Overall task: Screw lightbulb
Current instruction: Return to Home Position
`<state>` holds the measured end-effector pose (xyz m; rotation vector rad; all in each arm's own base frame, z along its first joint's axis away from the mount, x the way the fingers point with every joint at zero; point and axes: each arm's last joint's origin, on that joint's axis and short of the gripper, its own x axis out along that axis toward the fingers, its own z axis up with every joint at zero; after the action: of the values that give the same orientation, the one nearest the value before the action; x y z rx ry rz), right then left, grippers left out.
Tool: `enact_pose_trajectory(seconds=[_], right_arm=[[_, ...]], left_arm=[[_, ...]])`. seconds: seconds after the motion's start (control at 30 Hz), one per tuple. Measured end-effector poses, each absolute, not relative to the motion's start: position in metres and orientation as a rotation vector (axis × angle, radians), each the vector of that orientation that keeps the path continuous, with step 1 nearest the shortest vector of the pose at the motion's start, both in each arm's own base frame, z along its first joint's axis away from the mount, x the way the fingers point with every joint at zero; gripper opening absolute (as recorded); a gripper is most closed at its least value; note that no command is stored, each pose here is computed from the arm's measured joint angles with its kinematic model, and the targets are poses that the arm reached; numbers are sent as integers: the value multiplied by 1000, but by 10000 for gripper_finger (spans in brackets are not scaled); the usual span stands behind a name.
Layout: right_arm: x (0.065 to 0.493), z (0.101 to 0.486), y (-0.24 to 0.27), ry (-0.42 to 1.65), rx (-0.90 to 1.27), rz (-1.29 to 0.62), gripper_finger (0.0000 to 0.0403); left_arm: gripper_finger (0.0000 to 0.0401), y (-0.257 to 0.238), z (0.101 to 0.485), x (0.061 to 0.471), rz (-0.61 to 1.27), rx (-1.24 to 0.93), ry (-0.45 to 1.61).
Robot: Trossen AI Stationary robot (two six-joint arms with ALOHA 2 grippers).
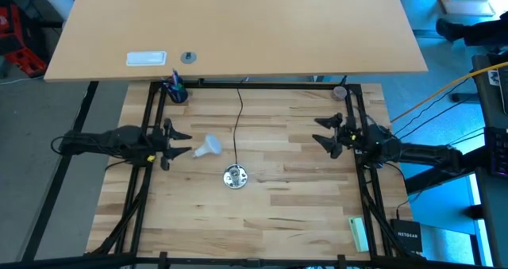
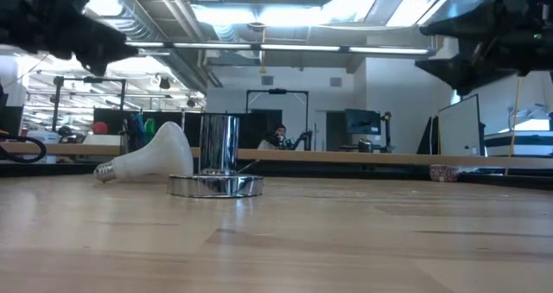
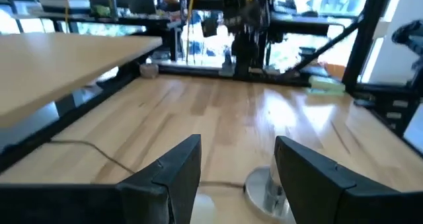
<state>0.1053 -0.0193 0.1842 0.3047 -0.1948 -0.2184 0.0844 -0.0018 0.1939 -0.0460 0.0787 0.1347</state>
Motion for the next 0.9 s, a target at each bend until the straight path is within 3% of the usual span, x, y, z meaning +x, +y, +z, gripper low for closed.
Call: enact_pose_trajectory(seconds=[0.37, 0.53, 0.67, 0.9], right_arm=[[95, 172, -18, -99, 289, -262, 380], [95, 173, -16, -91, 246, -177, 380], [96, 173, -16, -84, 226, -167, 380], [96, 169, -15, -44, 235, -159, 380]], left_arm=[[182, -3, 176, 95, 139, -48, -38], [182, -2, 176, 96, 99, -54, -105], [182, -2, 170, 97, 33, -51, -41], [182, 4, 169, 97, 91, -61, -30]])
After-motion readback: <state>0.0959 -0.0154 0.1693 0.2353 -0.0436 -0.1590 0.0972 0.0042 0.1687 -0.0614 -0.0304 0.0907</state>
